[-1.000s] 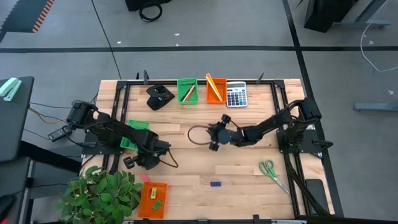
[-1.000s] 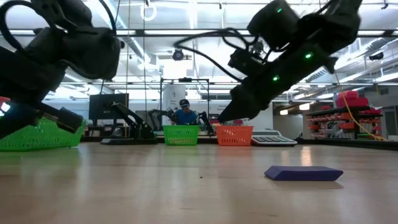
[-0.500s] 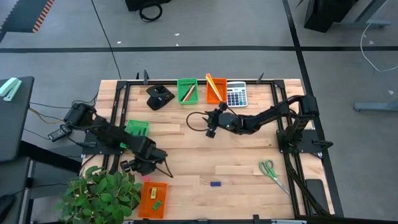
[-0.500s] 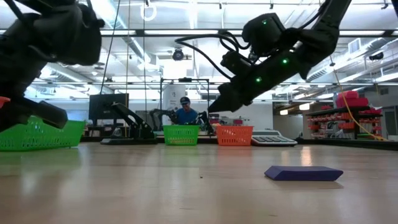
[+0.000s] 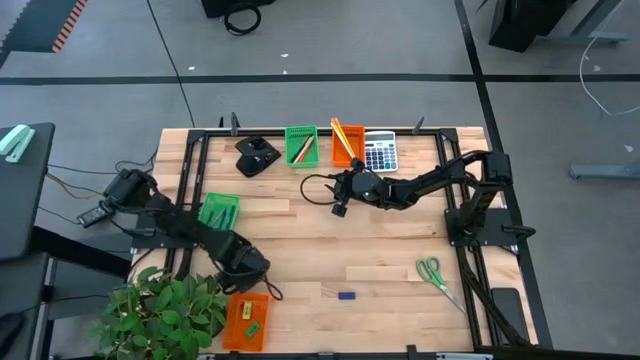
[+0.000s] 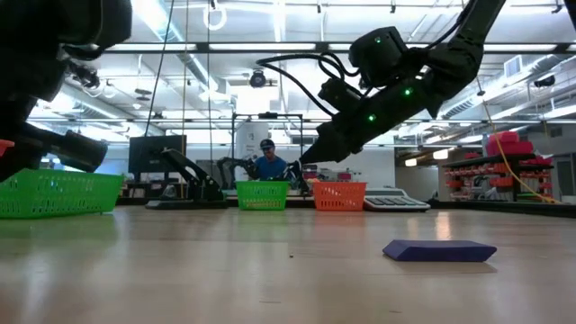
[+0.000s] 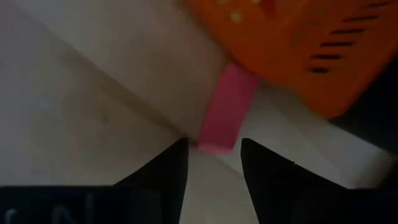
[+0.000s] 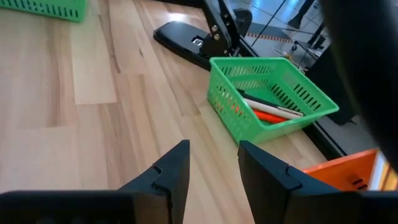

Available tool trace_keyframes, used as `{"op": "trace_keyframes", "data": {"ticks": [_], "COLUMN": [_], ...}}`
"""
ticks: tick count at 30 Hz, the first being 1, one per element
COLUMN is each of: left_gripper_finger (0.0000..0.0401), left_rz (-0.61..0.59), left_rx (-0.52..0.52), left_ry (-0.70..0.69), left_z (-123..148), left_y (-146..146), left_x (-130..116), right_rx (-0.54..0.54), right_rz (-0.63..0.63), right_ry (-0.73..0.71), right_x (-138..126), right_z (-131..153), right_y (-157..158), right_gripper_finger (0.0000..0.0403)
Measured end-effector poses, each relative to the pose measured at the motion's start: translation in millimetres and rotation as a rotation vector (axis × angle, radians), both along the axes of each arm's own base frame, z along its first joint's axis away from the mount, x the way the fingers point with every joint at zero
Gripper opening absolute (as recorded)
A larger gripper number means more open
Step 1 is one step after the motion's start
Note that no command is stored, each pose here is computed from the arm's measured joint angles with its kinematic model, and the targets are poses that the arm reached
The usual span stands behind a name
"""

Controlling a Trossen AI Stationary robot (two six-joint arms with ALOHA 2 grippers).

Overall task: Sort crayons/erasers/pens/pencils in bins
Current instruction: Put the pink eraser into the bottom orange bin

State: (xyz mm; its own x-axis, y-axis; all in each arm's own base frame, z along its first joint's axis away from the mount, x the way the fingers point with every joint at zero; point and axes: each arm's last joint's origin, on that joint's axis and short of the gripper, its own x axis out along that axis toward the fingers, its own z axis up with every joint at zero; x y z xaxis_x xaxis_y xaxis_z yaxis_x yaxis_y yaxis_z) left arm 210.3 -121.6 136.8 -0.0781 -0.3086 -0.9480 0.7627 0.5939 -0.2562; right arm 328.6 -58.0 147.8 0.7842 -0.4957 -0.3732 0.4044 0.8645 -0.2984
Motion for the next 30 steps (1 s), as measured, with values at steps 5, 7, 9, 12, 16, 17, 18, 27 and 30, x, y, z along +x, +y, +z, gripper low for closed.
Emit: {"op": "trace_keyframes", "data": {"ticks": [5, 7, 9, 12, 16, 17, 18, 27, 30], "left_gripper_finger": [0.0168, 0.0174, 0.0181, 0.0192, 0.0204, 0.0207, 0.0209, 0.0207, 0.0202], "left_rz": [0.037, 0.054, 0.072, 0.1, 0.081, 0.07, 0.053, -0.038, -0.056], "left_rx": [0.067, 0.081, 0.086, 0.091, 0.091, 0.092, 0.095, 0.051, 0.058], "left_ry": [-0.031, -0.028, -0.021, -0.012, -0.036, -0.05, -0.065, -0.113, -0.117], "left_z": [0, 0, 1, 1, 6, 8, 9, 3, 1], "left_y": [-11, -12, -13, -14, -24, -26, -29, -36, -34], "left_x": [-5, -6, -7, -8, -8, -7, -7, -12, -13], "right_rx": [-0.011, -0.014, -0.017, -0.001, 0.053, 0.059, 0.064, 0.079, 0.094], "right_rz": [0.002, 0.005, 0.006, -0.001, -0.003, 0.001, 0.005, 0.009, 0.022], "right_ry": [-0.034, -0.034, -0.04, -0.046, -0.047, -0.044, -0.035, -0.012, 0.018], "right_x": [-1, -3, -4, -6, -6, -6, -7, -8, -9], "right_z": [11, 15, 19, 22, 19, 19, 18, 15, 13], "right_y": [0, 0, 1, 1, 2, 2, 2, 4, 6], "right_gripper_finger": [0.0142, 0.0142, 0.0142, 0.0142, 0.0142, 0.0142, 0.0142, 0.0142, 0.0142]}}
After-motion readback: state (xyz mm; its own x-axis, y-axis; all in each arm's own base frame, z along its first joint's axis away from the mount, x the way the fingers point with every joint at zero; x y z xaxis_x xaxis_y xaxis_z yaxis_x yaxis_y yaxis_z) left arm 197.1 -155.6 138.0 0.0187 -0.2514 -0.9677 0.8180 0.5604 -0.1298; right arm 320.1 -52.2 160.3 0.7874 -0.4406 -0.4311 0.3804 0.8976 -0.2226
